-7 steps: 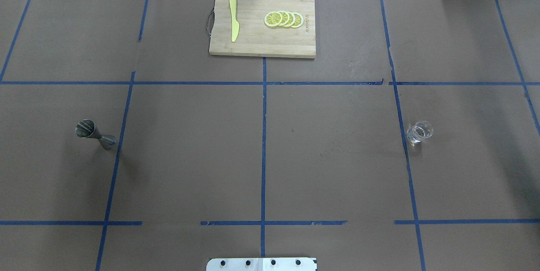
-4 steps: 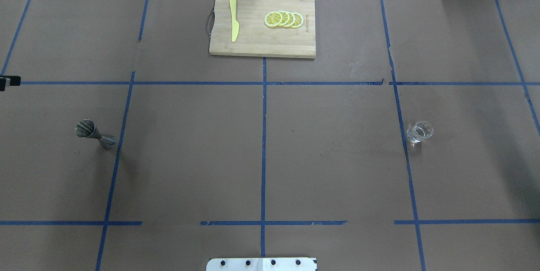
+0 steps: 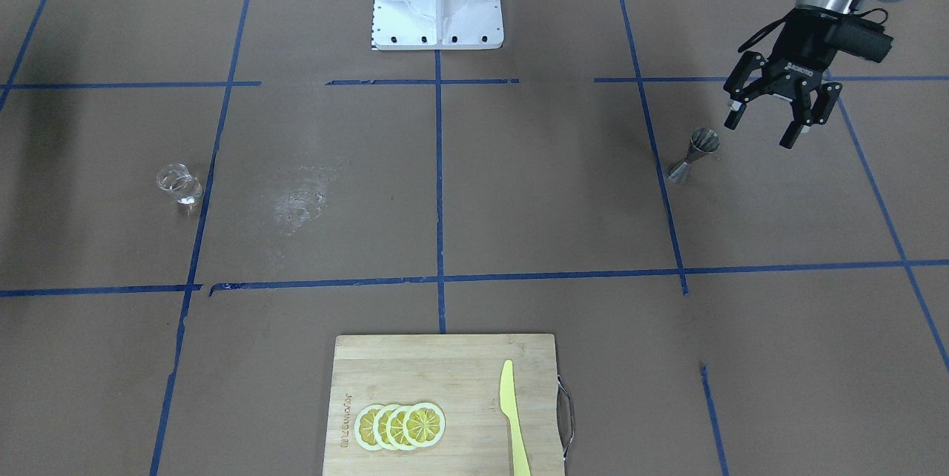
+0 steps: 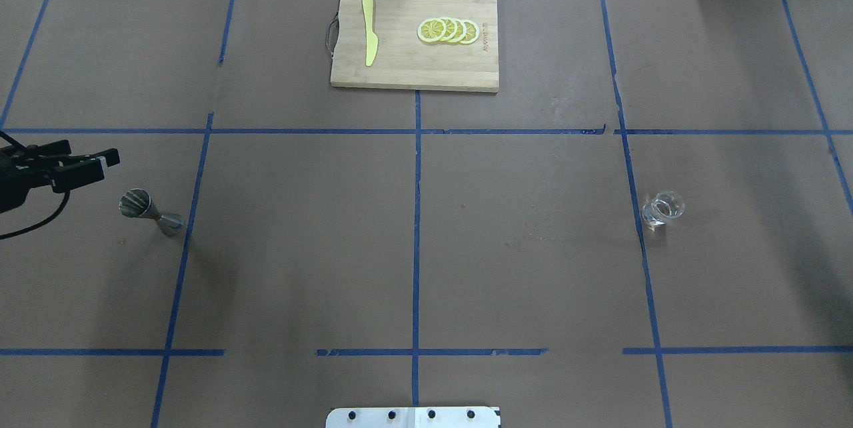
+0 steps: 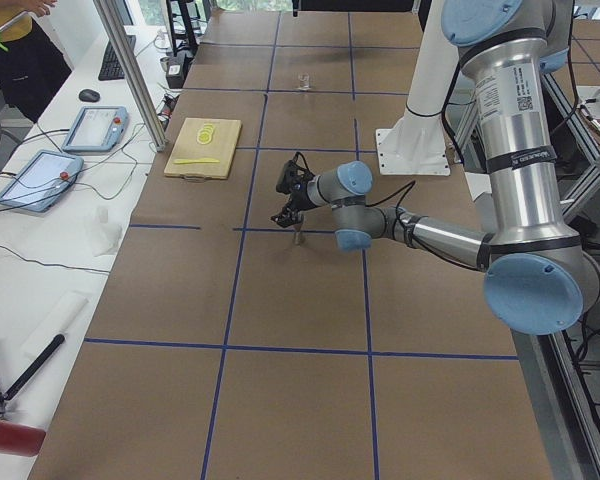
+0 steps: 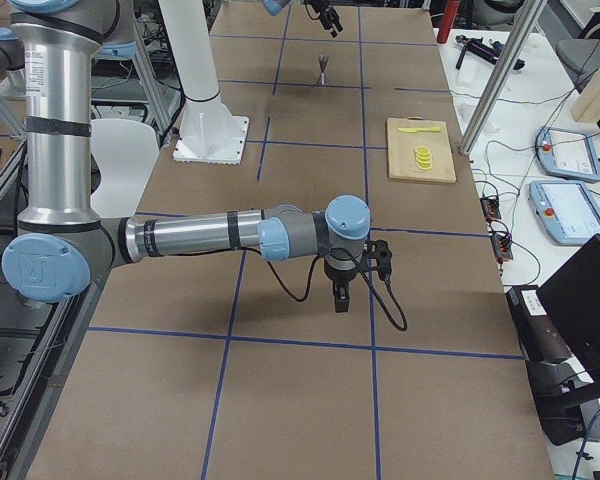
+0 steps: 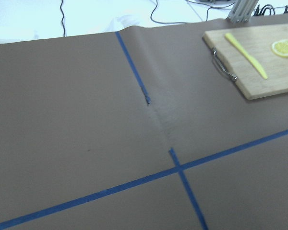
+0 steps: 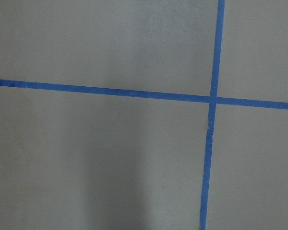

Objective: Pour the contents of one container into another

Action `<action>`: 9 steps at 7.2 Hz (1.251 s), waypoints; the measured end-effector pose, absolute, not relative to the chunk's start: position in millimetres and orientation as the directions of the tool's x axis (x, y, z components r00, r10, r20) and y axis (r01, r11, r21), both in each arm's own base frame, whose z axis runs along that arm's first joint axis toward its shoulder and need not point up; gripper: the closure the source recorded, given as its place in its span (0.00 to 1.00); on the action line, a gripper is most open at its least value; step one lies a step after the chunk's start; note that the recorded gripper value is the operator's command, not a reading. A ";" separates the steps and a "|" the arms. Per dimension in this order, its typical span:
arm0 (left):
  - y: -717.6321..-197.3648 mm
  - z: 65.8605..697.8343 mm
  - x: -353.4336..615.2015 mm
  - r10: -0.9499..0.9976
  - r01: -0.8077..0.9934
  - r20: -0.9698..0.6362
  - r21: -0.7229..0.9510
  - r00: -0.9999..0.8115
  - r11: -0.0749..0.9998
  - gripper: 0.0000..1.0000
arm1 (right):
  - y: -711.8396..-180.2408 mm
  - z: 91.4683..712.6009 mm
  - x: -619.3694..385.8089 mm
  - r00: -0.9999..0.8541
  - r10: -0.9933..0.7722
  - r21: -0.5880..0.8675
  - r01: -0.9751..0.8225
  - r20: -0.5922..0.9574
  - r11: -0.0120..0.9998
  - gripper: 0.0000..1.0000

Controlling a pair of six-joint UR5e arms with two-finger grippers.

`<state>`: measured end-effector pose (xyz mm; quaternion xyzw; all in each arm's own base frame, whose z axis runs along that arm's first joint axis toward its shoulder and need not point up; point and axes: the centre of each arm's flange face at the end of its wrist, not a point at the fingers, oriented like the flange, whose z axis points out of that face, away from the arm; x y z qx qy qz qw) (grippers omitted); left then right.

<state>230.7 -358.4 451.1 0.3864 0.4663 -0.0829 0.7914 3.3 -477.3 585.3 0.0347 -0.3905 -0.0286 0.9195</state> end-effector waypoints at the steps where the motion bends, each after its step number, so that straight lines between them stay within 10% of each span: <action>1: -344.7 452.0 251.2 0.204 0.517 -0.777 0.565 0.595 0.643 0.01 | -477.2 583.6 3.3 0.693 -0.082 0.090 0.026 0.716 0.996 0.00; 9: -284.9 494.7 326.6 0.052 0.626 -0.741 0.600 0.669 0.498 0.01 | -477.2 580.4 3.3 0.693 -0.087 0.096 0.026 0.716 0.995 0.00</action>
